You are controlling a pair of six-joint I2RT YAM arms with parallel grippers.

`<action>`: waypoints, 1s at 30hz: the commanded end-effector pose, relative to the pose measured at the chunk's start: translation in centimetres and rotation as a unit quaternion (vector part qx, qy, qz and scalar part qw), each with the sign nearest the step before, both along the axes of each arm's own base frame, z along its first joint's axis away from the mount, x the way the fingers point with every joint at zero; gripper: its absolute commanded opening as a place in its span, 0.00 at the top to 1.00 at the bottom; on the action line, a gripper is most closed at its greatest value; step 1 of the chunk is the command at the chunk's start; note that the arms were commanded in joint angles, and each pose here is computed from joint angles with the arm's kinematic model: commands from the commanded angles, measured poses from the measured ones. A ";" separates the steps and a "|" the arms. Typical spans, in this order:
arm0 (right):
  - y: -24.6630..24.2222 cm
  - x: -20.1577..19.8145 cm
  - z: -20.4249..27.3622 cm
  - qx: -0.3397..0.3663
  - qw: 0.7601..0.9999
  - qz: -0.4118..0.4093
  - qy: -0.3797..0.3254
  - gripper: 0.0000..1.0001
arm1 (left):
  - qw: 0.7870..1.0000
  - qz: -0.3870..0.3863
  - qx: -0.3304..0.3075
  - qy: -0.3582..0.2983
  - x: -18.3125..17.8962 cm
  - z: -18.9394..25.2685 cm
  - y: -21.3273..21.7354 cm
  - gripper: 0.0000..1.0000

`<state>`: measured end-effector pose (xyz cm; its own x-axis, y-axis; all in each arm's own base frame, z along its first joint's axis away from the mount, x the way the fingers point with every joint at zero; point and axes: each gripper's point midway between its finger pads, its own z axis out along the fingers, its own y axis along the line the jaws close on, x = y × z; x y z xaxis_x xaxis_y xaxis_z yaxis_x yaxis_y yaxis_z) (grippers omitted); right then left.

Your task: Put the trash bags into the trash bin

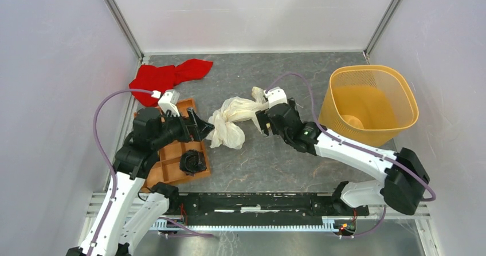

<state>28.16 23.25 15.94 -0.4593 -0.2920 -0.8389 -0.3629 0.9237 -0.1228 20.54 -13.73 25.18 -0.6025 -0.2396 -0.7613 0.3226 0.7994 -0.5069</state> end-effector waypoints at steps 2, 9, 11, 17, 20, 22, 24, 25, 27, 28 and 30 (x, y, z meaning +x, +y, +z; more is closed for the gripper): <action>2.0 4.0 0.9 0.079 0.994 -0.063 -0.042 0.03 | 0.999 -0.013 -0.045 0.018 0.2 0.2 -1.5 0.00; 4.9 5.9 -3.8 0.035 0.999 -0.030 -0.006 0.02 | 0.997 -0.030 -0.062 0.044 -0.1 -0.7 -2.3 0.00; 5.1 6.6 -4.2 0.024 0.999 -0.026 -0.021 0.12 | 0.996 -0.032 -0.059 0.057 0.0 -1.5 -2.4 0.00; 3.5 6.3 -1.9 -0.001 0.997 -0.006 -0.073 0.74 | 0.992 -0.045 -0.054 0.103 0.3 -3.6 -3.1 0.00; 2.8 4.9 0.5 0.010 0.996 0.022 -0.086 1.00 | 0.991 -0.044 -0.067 0.105 0.7 -3.8 -3.5 0.00; 2.6 3.4 1.6 0.026 0.995 0.050 -0.082 1.00 | 0.990 -0.054 -0.088 0.101 0.9 -3.4 -4.3 0.00; 2.3 1.5 3.3 0.059 0.991 0.080 -0.087 1.00 | 0.987 -0.065 -0.111 0.097 1.0 -3.0 -5.2 0.00; 2.2 0.7 3.8 0.073 0.989 0.095 -0.088 1.00 | 0.985 -0.068 -0.122 0.097 1.1 -2.9 -5.6 0.00; 2.0 -0.8 5.6 0.107 0.983 0.113 -0.094 1.00 | 0.980 -0.078 -0.148 0.109 1.1 -3.3 -6.7 0.00; 1.8 -1.3 6.7 0.126 0.980 0.115 -0.101 0.99 | 0.976 -0.084 -0.164 0.119 0.9 -3.7 -7.3 0.00; 1.3 -2.3 7.8 0.150 0.976 0.117 -0.101 1.00 | 0.968 -0.096 -0.188 0.139 0.5 -4.7 -8.6 0.00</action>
